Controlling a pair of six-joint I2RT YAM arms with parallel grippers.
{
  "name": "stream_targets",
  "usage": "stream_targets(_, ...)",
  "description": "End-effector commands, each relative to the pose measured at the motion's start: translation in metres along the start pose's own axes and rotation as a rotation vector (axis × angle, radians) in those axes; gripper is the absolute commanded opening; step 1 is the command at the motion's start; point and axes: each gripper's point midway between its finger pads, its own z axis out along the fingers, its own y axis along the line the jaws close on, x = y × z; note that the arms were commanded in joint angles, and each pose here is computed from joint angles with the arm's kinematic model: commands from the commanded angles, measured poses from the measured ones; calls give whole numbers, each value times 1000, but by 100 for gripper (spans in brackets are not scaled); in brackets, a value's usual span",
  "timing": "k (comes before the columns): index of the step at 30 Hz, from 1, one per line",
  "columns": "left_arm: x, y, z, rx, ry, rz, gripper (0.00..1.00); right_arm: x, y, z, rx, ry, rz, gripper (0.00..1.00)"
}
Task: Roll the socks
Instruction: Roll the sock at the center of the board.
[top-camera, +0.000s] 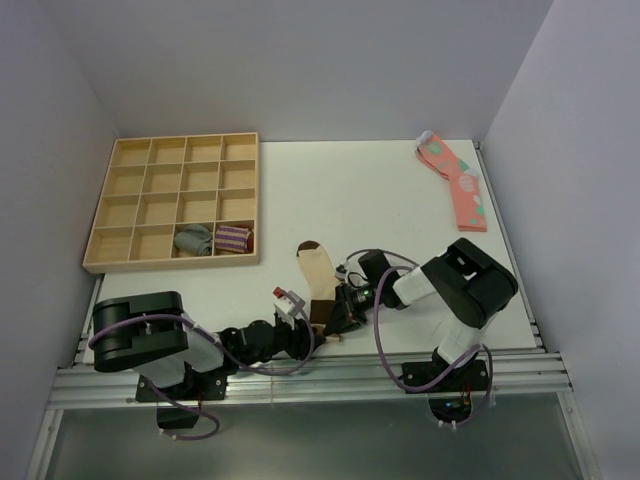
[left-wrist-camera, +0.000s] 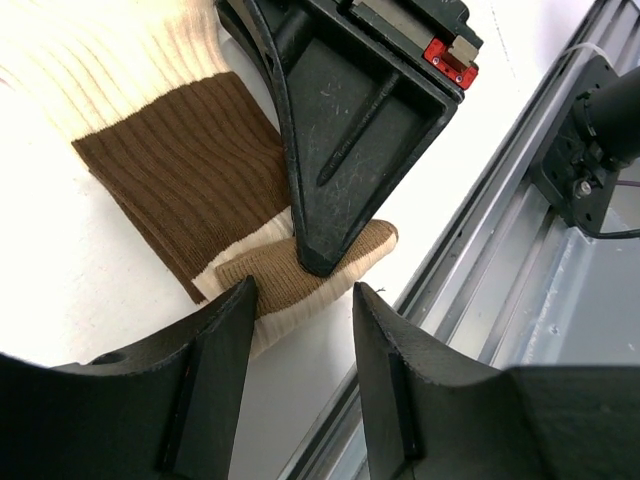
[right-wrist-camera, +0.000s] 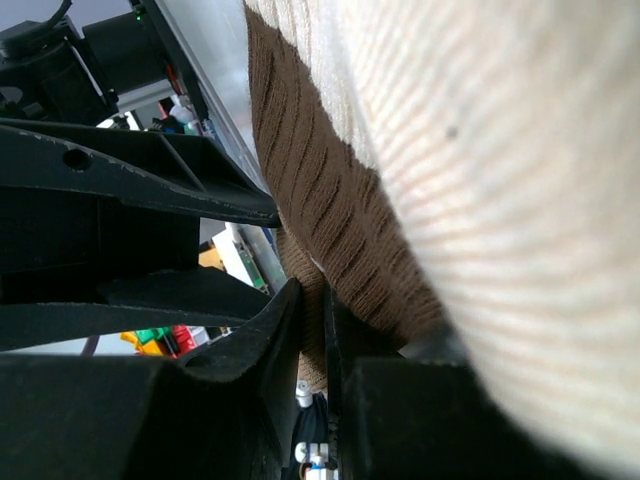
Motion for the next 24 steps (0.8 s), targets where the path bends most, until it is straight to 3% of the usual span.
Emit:
stream_targets(1, 6, 2, 4, -27, 19, 36, 49, -2, 1, -1, 5, 17, 54, 17)
stream_targets(12, 15, 2, 8, -61, 44, 70, 43, -5, 4, -1, 18, 40, 80, 16)
stream_targets(24, 27, 1, 14, -97, 89, 118, 26, -7, -7, -1, 59, 17, 63, 16)
